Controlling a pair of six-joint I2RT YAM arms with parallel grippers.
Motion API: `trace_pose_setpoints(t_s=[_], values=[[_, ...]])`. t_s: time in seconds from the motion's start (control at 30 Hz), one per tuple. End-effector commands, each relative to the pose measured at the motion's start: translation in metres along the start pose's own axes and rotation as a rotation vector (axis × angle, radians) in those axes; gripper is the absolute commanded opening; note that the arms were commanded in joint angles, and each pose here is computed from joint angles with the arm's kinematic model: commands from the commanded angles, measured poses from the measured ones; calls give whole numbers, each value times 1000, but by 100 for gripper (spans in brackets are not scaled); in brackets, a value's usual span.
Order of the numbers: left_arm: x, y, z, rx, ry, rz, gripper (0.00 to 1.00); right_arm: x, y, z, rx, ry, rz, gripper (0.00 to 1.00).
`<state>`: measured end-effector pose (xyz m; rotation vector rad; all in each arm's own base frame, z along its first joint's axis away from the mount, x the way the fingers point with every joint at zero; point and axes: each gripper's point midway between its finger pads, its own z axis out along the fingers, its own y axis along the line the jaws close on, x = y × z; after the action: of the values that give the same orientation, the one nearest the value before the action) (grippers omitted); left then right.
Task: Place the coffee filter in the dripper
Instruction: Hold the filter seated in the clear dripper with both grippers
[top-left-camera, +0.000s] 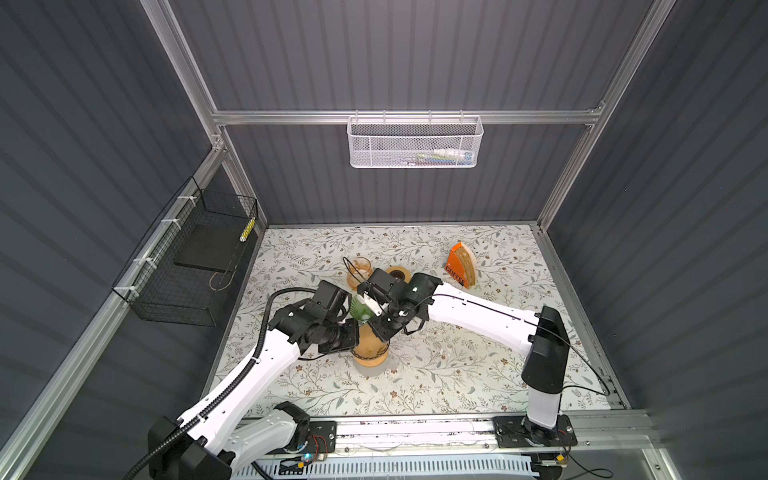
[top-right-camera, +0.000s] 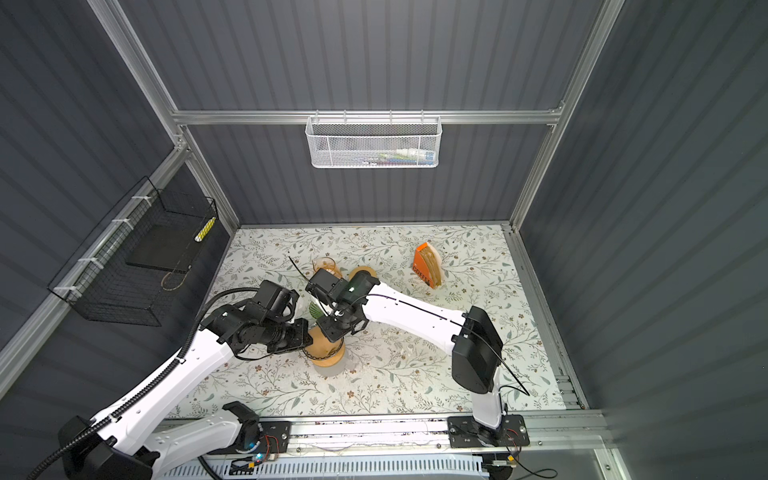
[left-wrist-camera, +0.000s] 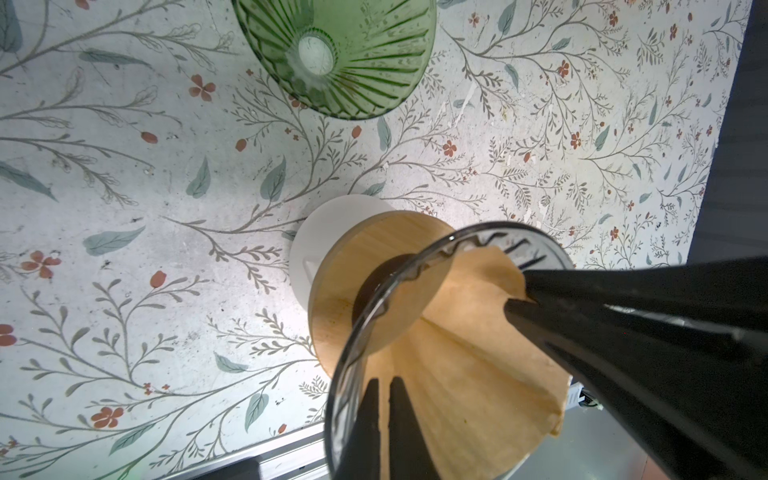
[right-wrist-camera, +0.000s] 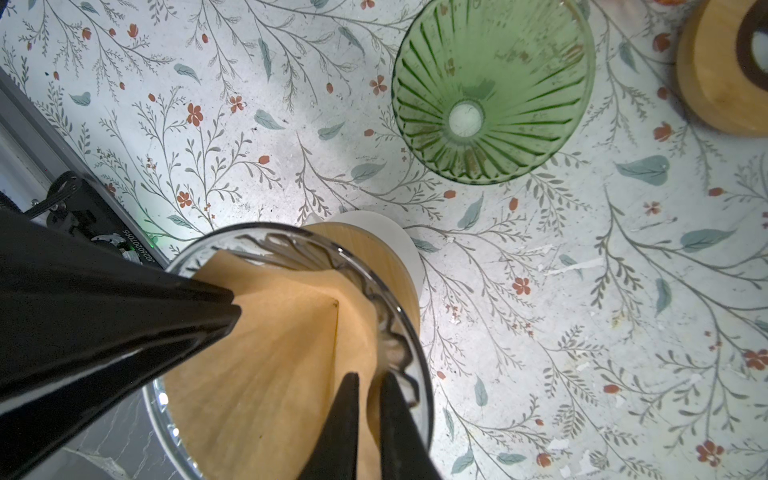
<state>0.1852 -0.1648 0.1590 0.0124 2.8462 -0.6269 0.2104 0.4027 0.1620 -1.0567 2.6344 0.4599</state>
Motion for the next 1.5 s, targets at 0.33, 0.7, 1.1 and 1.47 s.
trace_pose_setpoints(t_s=[0.33,0.7,1.1,1.47], values=[[-2,0,-1,-11,-7,14,9,-11,5,-30,-8,-73,0,19],[-2,-1,-4,-9,-13,13,9,-13,3,-37,2,-100,4,24],[-2,0,-3,-12,-8,9,9,-6,4,-35,0,-84,3,7],[-1,0,-3,-16,-2,9,9,8,-3,-36,16,-63,27,7]])
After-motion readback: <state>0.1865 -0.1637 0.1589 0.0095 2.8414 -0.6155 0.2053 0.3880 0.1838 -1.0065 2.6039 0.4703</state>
